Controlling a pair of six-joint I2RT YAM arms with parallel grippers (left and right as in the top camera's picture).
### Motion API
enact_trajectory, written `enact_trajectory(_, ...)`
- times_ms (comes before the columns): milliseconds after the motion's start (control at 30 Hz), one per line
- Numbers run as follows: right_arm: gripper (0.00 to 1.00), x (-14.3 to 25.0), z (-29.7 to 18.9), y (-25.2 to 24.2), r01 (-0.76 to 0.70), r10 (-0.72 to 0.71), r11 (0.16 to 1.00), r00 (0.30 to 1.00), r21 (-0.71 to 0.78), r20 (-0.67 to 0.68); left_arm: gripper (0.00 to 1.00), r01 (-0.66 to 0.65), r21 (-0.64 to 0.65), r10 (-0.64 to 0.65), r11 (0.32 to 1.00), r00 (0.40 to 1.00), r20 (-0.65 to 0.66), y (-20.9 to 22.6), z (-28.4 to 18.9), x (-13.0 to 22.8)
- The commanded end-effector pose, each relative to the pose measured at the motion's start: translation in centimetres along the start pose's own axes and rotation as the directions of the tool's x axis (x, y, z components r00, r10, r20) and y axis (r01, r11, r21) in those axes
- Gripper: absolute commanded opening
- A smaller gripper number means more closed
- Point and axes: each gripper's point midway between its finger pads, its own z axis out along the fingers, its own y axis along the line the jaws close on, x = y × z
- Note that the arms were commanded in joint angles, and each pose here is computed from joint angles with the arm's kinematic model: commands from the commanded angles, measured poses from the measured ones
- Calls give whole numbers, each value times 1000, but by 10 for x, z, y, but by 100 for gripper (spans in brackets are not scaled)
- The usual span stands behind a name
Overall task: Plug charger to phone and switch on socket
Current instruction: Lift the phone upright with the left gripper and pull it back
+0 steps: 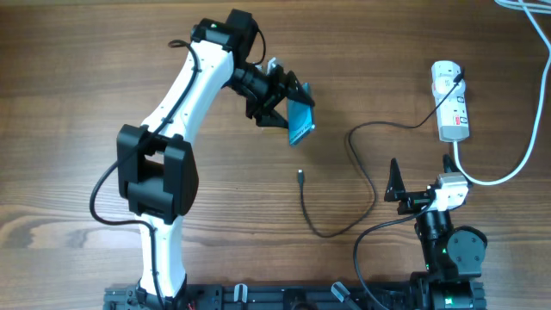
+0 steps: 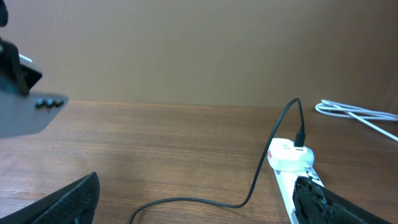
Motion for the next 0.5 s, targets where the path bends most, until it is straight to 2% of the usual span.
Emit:
enact_trajectory(0, 100, -1, 0, -2, 12, -12, 1000, 1000, 11, 6, 67, -1, 289, 35, 957, 993, -113, -50, -31, 29)
enact_trajectory(300, 100, -1, 0, -2, 12, -12, 1000, 1000, 12, 6, 66, 66, 544, 55, 836, 978, -203, -77, -80, 36)
enact_trajectory(467, 100, -1, 0, -2, 12, -12, 1000, 1000, 11, 6, 65, 99, 563, 32, 821, 975, -218, -77, -88, 36)
